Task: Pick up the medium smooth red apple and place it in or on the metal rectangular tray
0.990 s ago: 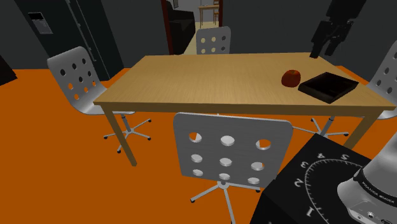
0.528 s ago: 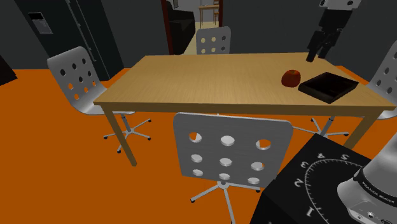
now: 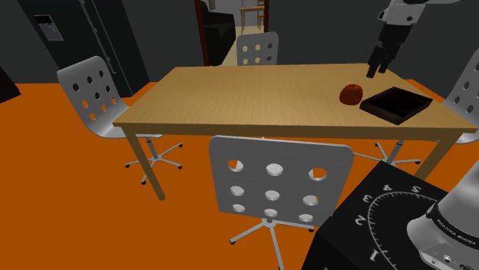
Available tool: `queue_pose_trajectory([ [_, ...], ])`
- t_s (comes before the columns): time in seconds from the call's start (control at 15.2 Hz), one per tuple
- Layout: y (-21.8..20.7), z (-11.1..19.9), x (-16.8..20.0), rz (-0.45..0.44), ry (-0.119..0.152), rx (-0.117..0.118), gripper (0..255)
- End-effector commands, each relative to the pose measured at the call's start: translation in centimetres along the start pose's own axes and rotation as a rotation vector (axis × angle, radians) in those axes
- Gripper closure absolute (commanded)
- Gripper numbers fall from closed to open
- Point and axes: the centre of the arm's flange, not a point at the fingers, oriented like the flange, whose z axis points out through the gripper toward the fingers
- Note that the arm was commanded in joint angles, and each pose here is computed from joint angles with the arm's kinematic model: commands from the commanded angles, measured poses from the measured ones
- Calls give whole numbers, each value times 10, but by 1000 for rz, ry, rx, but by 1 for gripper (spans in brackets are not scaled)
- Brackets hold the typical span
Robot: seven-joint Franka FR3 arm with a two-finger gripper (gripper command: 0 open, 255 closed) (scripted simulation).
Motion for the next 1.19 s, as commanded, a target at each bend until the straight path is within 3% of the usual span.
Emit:
queue_pose_trajectory([
  [0.0, 21, 8, 12, -17, 0, -8, 0],
  [1.12, 195, 79, 122, -145, -3, -60, 0],
])
